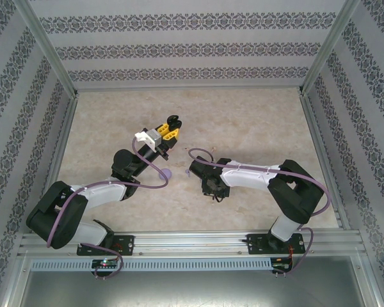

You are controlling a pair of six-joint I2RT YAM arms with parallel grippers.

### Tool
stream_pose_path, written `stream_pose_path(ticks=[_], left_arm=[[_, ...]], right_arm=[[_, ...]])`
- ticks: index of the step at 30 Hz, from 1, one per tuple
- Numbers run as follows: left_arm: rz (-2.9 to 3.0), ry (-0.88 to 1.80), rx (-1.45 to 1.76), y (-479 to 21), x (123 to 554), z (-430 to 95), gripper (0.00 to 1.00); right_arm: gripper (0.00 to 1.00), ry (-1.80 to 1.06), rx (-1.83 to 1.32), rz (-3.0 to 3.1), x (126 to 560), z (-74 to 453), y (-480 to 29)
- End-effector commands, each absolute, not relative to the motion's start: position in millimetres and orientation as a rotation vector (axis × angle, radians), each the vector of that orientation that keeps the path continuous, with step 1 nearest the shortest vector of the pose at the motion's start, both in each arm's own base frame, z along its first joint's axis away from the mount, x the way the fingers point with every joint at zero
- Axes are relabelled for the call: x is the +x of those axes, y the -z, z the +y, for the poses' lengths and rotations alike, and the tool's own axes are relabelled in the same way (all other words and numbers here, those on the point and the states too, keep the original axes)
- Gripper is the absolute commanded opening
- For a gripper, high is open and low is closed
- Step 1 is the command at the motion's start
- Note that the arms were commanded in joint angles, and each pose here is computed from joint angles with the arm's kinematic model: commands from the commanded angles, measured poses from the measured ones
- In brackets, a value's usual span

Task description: Insert the wireless bluetooth earbuds into the charging case

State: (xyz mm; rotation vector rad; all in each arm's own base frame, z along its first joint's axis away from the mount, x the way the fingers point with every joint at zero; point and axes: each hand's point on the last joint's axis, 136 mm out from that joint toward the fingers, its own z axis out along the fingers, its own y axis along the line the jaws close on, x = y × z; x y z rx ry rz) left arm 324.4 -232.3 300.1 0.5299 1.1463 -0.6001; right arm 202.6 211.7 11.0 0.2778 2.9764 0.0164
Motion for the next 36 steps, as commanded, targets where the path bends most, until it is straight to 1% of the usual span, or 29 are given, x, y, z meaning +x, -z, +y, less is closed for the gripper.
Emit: stream_pose_path(ticks=[1, 9, 11, 23, 29, 36], left_arm=[[1.082, 0.584, 0.517, -316.4, 319.2, -224.4, 0.0], [1.082, 0.585, 0.518, -317.5, 320.2, -225.2, 0.0], [1.083, 0.585, 0.52, -317.2, 320.1, -225.4, 0.0], [1.086, 0.589, 0.525, -320.6, 320.5, -226.7, 0.0], [1.089, 0.599, 0.53, -321.7, 321.3, -228.9, 0.0], [1.084, 0.603, 0.535, -326.8, 322.0, -230.4, 0.0]], right_arm=[[0.32, -0.014, 0.285, 2.999, 194.5, 215.3, -4.4], [0.29, -0.012, 0.29, 3.005, 191.2, 213.2, -3.1], [0.27, -0.007, 0.291, 3.007, 190.4, 212.1, -2.0], [0.2, -0.043, 0.299, 2.985, 187.2, 206.5, -6.0], [0.19, -0.113, 0.293, 2.912, 199.3, 207.7, -29.1], [0.18, -0.294, 0.335, 2.763, 226.3, 203.1, -82.6]])
